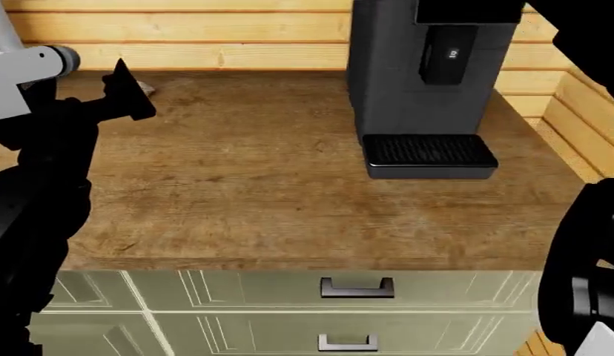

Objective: Pick the cans from the counter and place them in their designated side in the cabinet.

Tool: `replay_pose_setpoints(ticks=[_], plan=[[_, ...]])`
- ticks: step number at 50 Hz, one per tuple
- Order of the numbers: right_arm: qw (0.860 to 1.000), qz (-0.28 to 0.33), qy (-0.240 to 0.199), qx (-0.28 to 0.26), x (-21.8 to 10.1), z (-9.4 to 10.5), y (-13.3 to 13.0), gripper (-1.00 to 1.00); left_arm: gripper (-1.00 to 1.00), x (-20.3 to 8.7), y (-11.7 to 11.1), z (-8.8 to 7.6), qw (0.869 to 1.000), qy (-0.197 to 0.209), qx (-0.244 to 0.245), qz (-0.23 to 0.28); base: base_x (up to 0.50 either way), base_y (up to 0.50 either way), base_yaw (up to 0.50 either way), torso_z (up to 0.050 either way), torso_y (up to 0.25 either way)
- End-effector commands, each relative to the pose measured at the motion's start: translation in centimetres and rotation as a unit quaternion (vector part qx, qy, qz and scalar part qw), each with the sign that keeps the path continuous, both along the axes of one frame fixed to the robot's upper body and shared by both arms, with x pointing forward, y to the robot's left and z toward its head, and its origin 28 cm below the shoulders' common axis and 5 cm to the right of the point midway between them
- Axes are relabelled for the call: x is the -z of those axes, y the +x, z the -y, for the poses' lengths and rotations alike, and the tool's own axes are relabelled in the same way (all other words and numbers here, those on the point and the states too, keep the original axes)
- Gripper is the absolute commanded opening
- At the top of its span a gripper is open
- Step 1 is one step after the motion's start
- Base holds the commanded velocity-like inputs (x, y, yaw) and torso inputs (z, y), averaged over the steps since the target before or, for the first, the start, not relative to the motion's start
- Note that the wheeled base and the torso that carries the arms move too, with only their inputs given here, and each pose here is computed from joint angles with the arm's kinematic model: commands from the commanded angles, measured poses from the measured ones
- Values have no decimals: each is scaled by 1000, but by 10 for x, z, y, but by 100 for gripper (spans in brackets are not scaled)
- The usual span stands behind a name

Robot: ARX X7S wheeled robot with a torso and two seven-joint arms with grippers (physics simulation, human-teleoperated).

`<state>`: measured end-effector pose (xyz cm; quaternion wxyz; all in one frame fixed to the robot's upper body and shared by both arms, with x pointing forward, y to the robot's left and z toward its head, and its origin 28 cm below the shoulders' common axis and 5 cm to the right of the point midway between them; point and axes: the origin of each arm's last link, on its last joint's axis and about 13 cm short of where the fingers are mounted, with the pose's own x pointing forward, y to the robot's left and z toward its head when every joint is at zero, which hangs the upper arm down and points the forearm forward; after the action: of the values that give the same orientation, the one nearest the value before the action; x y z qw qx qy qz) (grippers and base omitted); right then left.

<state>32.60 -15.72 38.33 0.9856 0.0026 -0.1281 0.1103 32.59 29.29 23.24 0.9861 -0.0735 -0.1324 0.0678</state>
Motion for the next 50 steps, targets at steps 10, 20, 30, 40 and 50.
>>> replay_pose_setpoints(ticks=[10,20,30,40,50], plan=[[1000,12,-3,-1,-8,-1,7,-100,100,-1,10,-7,1000,7,-20,7,0,-494,0,0,1],[999,27,-5,26,-36,4,17,-100,100,-13,27,-18,999,45,-24,21,0,-5,0,0,0],[984,78,-36,155,-120,27,27,-100,100,-36,56,-40,996,72,-54,7,0,0,0,1,1],[969,122,-54,210,-176,29,-7,-100,100,-56,74,-58,991,112,-79,-8,0,0,0,0,1],[965,109,-74,226,-187,22,-19,-100,100,-80,66,-72,991,130,-3,-33,0,0,0,0,0]])
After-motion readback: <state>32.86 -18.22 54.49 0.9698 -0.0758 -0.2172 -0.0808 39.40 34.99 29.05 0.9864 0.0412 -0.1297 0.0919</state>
